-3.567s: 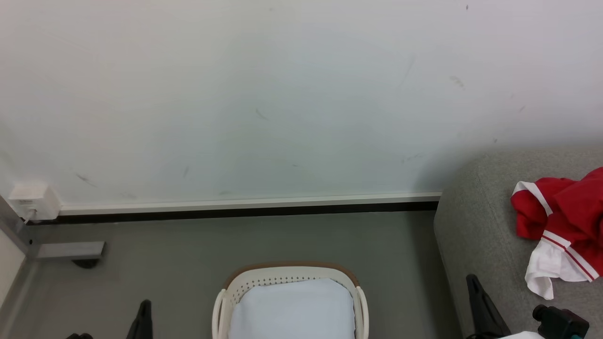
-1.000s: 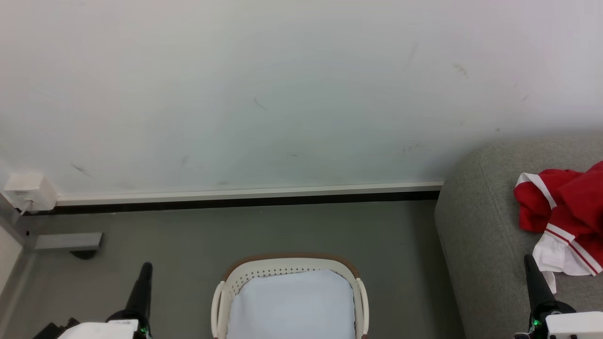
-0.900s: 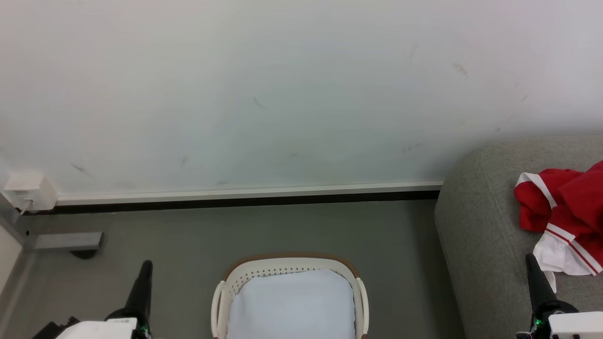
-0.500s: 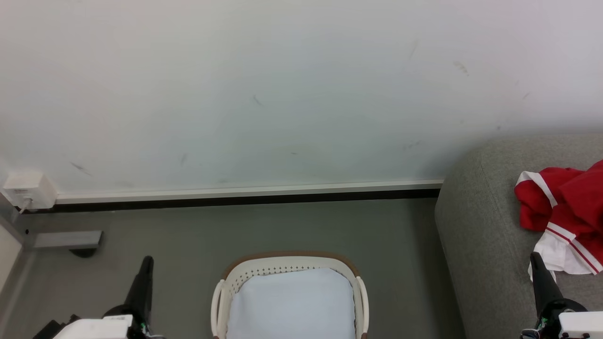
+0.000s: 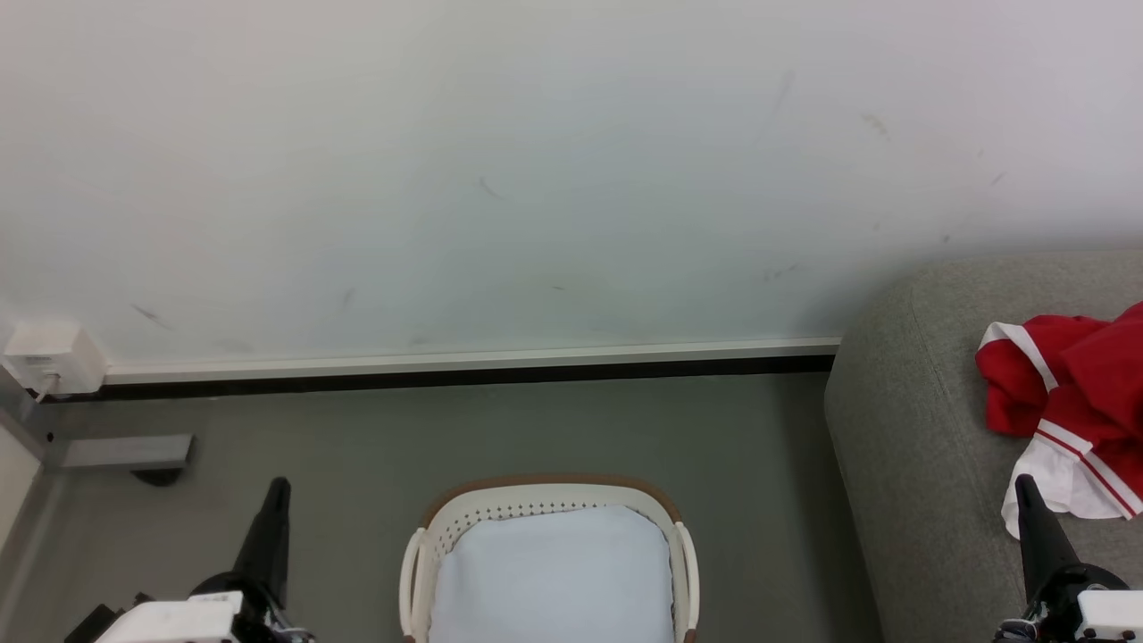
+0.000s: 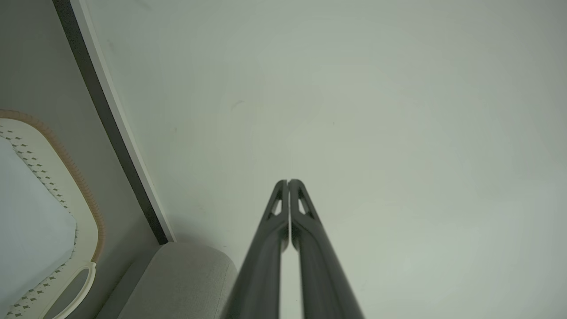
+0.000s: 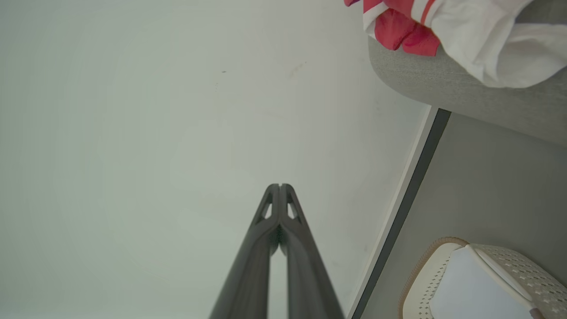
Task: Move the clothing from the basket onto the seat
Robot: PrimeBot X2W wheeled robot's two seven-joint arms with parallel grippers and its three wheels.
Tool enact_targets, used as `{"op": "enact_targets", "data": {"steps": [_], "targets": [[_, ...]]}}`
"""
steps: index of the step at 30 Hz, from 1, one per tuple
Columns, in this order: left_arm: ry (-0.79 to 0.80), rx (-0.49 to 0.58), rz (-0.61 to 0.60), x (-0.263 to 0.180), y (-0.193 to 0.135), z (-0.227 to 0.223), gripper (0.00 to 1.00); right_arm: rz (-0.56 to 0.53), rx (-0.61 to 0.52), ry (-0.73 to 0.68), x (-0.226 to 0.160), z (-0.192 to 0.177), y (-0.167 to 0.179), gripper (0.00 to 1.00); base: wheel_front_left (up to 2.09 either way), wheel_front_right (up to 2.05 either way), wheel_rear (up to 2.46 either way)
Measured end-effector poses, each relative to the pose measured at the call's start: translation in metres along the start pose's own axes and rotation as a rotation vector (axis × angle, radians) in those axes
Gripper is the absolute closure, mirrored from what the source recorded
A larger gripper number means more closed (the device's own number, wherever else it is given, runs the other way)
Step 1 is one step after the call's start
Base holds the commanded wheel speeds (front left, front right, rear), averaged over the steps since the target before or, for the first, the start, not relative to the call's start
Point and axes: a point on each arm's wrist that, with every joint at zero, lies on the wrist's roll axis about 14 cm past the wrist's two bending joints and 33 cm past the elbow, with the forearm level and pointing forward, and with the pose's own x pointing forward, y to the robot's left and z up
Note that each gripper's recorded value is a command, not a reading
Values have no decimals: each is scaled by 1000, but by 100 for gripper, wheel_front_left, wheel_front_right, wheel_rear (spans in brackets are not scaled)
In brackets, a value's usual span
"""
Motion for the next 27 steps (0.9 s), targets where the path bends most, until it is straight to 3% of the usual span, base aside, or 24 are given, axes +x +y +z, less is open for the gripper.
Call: {"op": "enact_targets", "data": {"steps": [27], "targets": [[1,0,0,0,0,0,100,1,3,0,0,0,0,100,0,0,0]]}}
